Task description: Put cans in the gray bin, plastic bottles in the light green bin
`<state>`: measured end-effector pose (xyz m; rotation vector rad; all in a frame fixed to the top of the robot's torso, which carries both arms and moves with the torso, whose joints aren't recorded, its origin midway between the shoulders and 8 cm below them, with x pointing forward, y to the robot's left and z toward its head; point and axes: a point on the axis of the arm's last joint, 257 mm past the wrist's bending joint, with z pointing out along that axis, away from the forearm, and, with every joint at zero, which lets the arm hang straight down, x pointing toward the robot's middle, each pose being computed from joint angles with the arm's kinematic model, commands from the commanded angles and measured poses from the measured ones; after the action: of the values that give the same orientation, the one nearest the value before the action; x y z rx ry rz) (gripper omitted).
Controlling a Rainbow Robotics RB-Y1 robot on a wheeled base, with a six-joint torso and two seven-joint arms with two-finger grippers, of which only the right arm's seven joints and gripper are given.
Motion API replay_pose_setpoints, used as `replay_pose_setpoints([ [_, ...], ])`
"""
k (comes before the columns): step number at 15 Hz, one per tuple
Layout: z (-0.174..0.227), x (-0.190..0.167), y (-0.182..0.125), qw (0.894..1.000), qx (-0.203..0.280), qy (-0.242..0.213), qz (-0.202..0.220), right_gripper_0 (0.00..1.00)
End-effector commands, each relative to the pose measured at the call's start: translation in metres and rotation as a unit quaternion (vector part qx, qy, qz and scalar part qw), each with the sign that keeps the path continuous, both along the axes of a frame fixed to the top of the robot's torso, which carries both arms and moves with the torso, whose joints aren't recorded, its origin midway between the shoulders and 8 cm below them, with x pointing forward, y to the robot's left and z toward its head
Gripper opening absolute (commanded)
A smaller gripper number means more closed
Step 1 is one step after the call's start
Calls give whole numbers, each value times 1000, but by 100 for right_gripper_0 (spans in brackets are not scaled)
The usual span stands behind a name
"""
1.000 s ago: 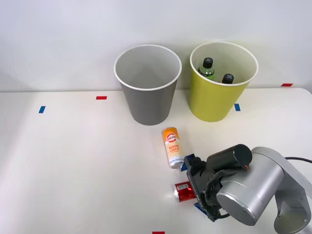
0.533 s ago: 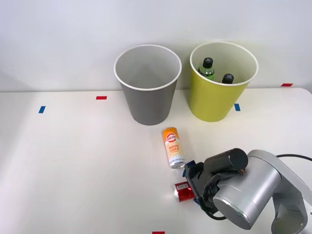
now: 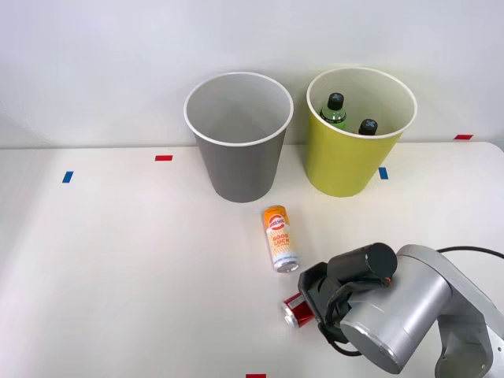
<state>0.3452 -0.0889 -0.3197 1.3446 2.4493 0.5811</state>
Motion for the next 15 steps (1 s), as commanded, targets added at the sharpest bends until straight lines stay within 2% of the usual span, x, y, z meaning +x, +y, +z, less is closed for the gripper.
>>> replay_pose_setpoints([
  [1, 1, 4, -4, 1000, -11, -10, 2, 0],
  [4, 2, 8, -11, 999, -25, -22, 5, 0],
  [6, 10, 14, -23, 996, -61, -54, 35, 0],
  [8, 24, 23, -41, 986, -104, -105, 70, 0],
  [10, 44, 36, -66, 967, -162, -170, 102, 0],
  [12, 61, 43, -88, 945, -214, -219, 116, 0],
  [15, 85, 41, -105, 916, -255, -277, 136, 0],
])
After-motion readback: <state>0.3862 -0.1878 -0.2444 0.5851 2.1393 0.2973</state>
